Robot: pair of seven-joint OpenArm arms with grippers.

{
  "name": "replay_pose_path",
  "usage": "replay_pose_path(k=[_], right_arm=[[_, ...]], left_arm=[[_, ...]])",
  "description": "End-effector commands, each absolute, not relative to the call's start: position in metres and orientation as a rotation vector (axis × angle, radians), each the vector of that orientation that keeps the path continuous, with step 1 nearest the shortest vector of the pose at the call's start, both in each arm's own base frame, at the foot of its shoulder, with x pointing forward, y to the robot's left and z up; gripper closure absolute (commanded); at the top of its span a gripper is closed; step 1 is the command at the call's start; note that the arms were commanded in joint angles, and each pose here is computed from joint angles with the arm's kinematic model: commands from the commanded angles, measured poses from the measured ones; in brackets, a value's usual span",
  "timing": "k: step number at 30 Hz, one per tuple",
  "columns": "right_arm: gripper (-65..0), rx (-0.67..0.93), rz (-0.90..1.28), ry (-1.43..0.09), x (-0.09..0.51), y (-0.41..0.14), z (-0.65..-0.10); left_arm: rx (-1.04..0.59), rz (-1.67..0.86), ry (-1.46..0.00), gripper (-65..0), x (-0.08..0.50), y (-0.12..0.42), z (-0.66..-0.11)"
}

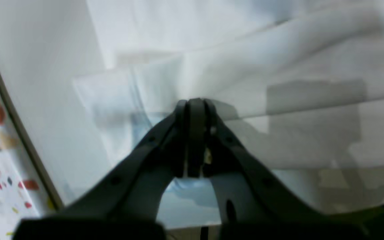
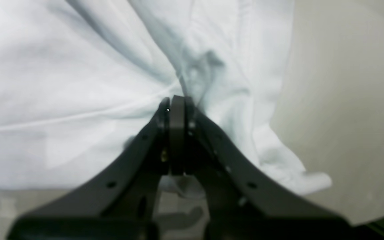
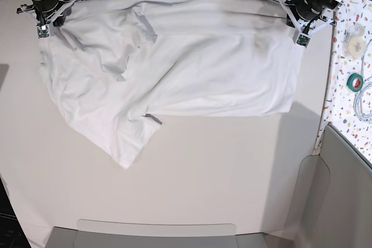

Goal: Layout the t-shirt on the table in an organized manner, then fold the t-shirt properly
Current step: 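Lift the hem with both grippers and fold it toward the collar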

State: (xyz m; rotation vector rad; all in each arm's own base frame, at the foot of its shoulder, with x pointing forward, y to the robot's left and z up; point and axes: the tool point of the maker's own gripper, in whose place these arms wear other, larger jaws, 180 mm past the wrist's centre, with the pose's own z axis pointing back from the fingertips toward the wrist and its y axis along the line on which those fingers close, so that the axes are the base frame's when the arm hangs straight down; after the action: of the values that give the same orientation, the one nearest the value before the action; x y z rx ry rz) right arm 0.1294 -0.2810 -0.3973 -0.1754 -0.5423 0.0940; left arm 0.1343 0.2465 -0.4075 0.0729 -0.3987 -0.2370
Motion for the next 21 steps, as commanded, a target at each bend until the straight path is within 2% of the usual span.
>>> replay_pose_path(k=[1,12,21], right_arm=[[0.0,-0.226,0.094,-0.361,0.090,-0.296,-0.410],[0.0,-0.260,0.057,-0.355,0.080,-0.312,-0.404],[0.0,-0.271,-0.016,-0.463,0.106,-0.327,-0.385]], left_arm=[[0.092,-0.237,-0.375,0.0,0.129,0.250,-0.407],[0.073,-0.219,-0.378,0.0,0.127,0.242,-0.409],[0.076,-0.230,-0.401,0.0,0.130,0.239,-0.401]])
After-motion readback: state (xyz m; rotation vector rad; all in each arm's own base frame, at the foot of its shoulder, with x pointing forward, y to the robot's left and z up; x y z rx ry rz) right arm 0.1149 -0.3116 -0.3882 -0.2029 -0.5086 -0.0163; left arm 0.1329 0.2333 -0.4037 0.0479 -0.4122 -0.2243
